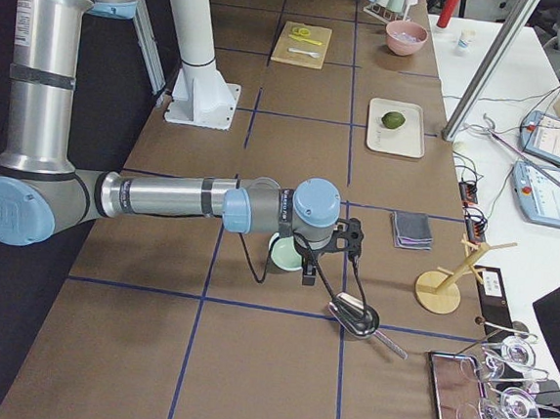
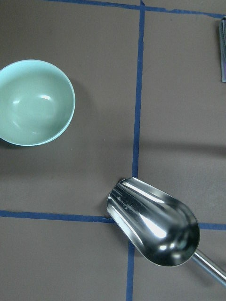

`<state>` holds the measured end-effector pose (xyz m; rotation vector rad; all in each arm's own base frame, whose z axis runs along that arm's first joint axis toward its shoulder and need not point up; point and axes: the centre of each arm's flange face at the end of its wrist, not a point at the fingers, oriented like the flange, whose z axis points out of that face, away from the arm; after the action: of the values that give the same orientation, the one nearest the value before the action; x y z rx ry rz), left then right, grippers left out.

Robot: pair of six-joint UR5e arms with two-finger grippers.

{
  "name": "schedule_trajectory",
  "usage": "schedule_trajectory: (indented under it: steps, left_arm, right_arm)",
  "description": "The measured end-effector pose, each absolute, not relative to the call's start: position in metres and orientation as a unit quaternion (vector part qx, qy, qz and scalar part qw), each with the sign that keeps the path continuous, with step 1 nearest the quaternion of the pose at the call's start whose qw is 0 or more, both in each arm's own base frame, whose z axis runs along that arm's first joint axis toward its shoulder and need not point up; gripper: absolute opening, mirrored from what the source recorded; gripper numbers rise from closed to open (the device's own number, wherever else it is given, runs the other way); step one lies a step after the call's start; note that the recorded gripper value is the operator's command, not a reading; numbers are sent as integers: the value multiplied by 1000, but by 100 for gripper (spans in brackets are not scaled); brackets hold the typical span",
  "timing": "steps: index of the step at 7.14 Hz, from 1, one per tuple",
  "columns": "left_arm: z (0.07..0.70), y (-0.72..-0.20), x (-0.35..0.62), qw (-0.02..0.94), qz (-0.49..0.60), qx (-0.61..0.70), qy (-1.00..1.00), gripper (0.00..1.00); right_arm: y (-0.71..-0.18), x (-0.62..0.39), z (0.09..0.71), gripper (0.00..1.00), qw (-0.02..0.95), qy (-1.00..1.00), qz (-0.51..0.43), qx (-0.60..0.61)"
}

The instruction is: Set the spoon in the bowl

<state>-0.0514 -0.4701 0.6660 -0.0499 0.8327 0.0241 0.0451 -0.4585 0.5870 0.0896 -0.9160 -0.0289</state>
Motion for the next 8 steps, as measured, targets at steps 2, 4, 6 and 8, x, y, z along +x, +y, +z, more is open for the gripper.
schedule_trajectory:
  steps: [2, 4, 6, 8]
  left_arm:
    - [666, -472, -51, 914, 12, -24, 404, 100]
    - [665, -474, -51, 914, 12, -23, 404, 100]
    - [660, -476, -51, 915, 12, -19, 404, 100]
    - [651, -478, -50, 914, 14, -13, 404, 100]
  right_arm:
    - [-459, 45, 587, 100, 896, -441, -15, 45]
    - [-458, 45, 588, 100, 897, -440, -14, 44]
    - [-458, 46, 592, 100, 898, -437, -13, 41]
    - [-457, 48, 598, 100, 905, -423, -12, 39]
